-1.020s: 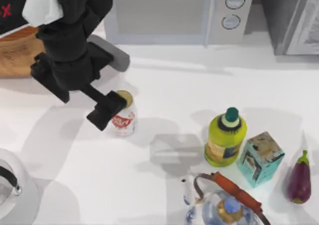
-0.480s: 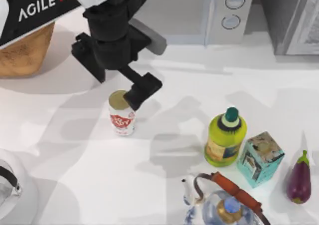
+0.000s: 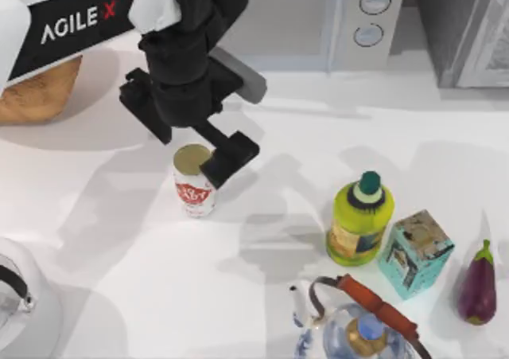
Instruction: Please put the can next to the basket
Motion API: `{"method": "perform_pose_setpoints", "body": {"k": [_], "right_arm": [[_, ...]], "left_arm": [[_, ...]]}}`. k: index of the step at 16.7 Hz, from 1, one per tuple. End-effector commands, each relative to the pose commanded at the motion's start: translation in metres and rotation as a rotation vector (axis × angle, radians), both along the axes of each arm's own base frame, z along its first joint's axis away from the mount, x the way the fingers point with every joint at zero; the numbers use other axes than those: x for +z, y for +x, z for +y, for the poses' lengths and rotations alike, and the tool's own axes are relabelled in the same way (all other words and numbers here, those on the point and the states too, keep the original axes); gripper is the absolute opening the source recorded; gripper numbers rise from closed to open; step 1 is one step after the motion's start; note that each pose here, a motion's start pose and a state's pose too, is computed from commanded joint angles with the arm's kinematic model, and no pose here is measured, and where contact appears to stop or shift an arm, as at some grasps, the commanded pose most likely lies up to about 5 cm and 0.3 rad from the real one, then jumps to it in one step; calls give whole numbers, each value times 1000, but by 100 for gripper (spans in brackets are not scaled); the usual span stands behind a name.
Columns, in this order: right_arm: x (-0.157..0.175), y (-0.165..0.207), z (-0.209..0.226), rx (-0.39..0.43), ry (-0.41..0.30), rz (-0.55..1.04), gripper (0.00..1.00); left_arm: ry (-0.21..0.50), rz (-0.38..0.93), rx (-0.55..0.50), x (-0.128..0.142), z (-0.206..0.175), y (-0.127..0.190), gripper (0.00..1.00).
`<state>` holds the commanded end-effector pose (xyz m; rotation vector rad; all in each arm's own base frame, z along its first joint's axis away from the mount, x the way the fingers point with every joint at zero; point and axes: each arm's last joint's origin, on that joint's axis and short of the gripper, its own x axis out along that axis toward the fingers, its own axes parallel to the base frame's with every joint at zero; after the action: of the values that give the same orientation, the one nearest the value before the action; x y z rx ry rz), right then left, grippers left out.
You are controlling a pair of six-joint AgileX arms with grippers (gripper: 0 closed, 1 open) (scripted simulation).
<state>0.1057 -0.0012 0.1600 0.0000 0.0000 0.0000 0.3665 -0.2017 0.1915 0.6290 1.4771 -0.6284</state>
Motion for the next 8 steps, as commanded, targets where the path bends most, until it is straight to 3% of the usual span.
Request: {"method": "perform_pose_setpoints", "body": {"k": [4, 8], "right_arm": [[0, 0, 0, 0, 0, 0, 100], [0, 0, 0, 0, 0, 0, 100]], "left_arm": [[-1, -1, 0, -31, 0, -1, 100], [0, 0, 0, -34, 0, -1, 100]]}}
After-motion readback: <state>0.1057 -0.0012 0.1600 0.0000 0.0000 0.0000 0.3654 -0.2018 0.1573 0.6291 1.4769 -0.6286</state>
